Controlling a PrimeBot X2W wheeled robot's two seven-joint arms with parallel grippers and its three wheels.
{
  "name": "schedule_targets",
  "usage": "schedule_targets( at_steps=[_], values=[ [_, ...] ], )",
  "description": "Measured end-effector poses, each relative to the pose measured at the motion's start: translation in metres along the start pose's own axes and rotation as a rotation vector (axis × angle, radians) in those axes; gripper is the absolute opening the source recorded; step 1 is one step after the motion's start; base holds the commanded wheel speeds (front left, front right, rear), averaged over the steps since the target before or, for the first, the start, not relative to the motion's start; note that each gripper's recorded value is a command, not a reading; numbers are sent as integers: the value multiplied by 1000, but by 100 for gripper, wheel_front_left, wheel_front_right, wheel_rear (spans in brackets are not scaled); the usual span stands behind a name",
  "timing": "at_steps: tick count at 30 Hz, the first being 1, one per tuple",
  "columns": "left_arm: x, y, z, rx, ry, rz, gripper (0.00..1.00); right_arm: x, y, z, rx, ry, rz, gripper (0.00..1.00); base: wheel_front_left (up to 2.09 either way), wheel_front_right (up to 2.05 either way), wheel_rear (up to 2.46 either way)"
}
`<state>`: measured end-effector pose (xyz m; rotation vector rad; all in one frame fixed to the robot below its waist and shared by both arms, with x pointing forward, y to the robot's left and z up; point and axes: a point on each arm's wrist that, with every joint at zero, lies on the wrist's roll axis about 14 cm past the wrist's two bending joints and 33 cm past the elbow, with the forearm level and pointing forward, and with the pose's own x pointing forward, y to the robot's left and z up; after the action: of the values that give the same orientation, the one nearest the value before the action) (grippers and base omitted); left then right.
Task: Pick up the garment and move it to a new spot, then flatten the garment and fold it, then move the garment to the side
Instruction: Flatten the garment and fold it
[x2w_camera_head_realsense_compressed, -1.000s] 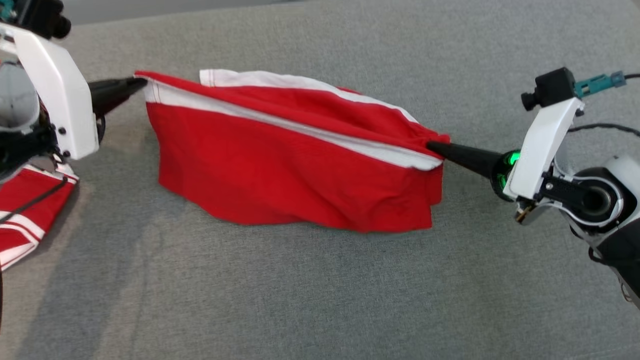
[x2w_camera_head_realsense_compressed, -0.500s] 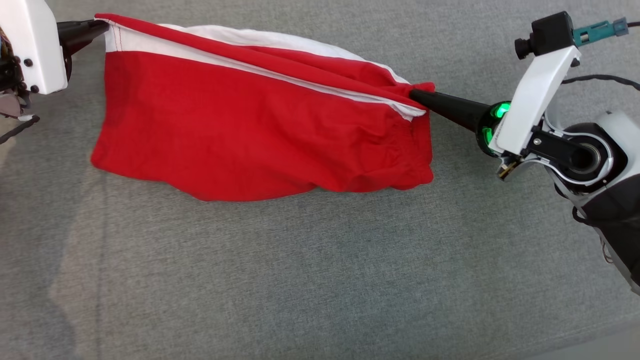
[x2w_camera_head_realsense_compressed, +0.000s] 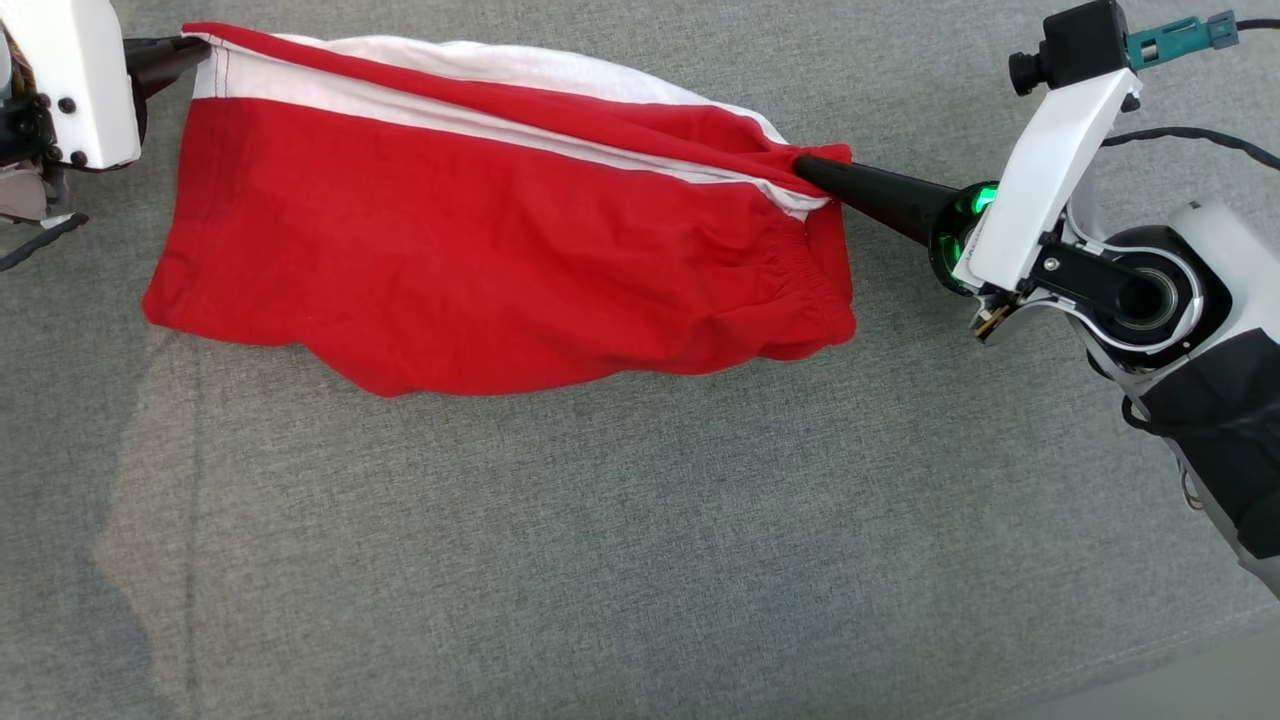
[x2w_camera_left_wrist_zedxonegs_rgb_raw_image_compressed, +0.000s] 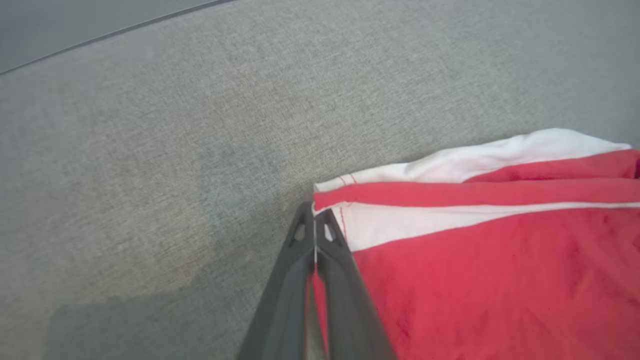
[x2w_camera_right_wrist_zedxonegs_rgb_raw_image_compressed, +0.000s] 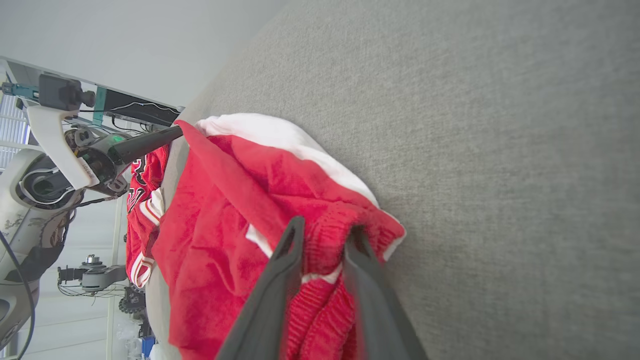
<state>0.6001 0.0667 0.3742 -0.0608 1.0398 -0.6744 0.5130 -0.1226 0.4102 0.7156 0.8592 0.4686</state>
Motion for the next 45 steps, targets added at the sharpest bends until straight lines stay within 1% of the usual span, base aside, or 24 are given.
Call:
schedule_targets(
  at_steps=[1,2,8,14,18,25,30,35,41,45],
  values=[
    [0,0,0,0,1,1,71,0,1,0,-3,-1,2,82,0,0,0],
    [-1,0,0,-1,0,4,100,0,3,1,-7,-3,4,100,0,0,0],
    [-10,-5,8,6,-37,5,100,-4,12,7,-22,-27,19,100,0,0,0],
    [-27,-18,17,35,-75,-2,100,-19,20,18,-41,-84,25,100,0,0,0],
    [-41,-27,5,38,-65,-9,100,-39,26,23,-44,-152,27,100,0,0,0],
    [-60,-27,-11,20,-41,15,100,-68,31,25,-47,-263,25,100,0,0,0],
    [-54,-17,-38,-59,34,18,100,-82,28,18,-29,-309,26,100,0,0,0],
    [-44,-5,-51,-140,106,26,100,-94,13,10,-37,-325,-16,100,0,0,0],
    [-28,-7,-65,-226,189,-7,100,-106,12,1,-65,-350,-27,100,0,0,0],
    [-21,-10,-64,-268,210,-45,100,-111,12,-5,-70,-366,-26,100,0,0,0]
  ],
)
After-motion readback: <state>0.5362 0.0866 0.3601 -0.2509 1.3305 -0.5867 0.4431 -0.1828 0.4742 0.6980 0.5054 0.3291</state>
